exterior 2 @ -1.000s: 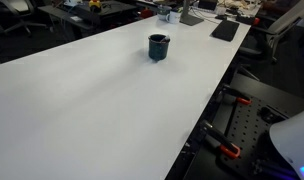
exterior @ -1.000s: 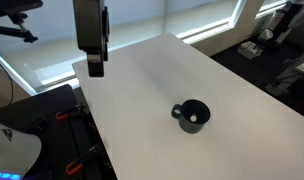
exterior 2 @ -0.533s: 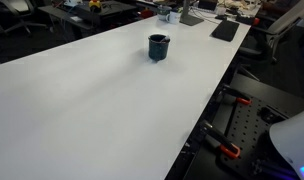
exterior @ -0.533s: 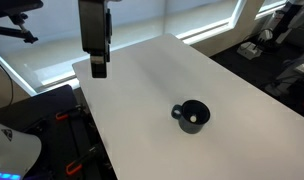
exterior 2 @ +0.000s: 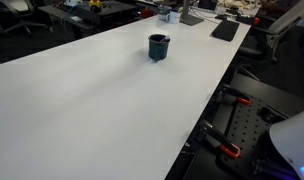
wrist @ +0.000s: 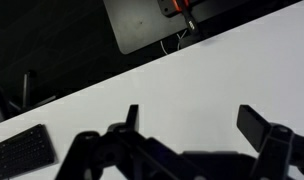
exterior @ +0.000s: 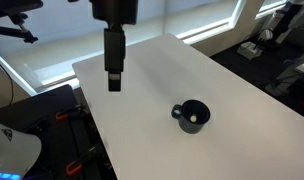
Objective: Move the marker to the table
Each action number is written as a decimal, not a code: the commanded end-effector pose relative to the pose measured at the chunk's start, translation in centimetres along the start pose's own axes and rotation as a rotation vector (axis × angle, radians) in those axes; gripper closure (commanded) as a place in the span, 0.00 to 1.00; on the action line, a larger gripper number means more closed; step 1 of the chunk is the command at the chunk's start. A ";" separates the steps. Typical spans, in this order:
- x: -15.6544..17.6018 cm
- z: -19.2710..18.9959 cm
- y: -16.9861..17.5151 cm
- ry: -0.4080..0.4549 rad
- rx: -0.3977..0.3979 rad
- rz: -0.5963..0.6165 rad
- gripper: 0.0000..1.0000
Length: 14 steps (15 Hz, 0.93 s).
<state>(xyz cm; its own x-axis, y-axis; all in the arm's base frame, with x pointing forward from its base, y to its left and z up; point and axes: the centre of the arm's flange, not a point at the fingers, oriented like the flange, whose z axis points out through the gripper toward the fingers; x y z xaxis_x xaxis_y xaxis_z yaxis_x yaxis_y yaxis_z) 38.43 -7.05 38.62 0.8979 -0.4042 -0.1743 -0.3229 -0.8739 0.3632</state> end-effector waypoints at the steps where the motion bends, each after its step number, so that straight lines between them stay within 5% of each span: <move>1: 4.3 2.0 -1.5 0.038 -0.034 0.086 0.00; 6: 10.7 3.5 -0.4 0.115 -0.051 0.363 0.00; 7: 7.5 3.5 -0.7 0.114 -0.041 0.271 0.00; 14: 8.2 3.9 -0.9 0.106 -0.044 0.275 0.00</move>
<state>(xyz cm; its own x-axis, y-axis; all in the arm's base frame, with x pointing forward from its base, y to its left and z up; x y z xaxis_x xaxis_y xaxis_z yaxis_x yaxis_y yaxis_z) 44.90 -10.61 33.32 0.8053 -0.5920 0.0322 -0.5475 -0.7218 0.4235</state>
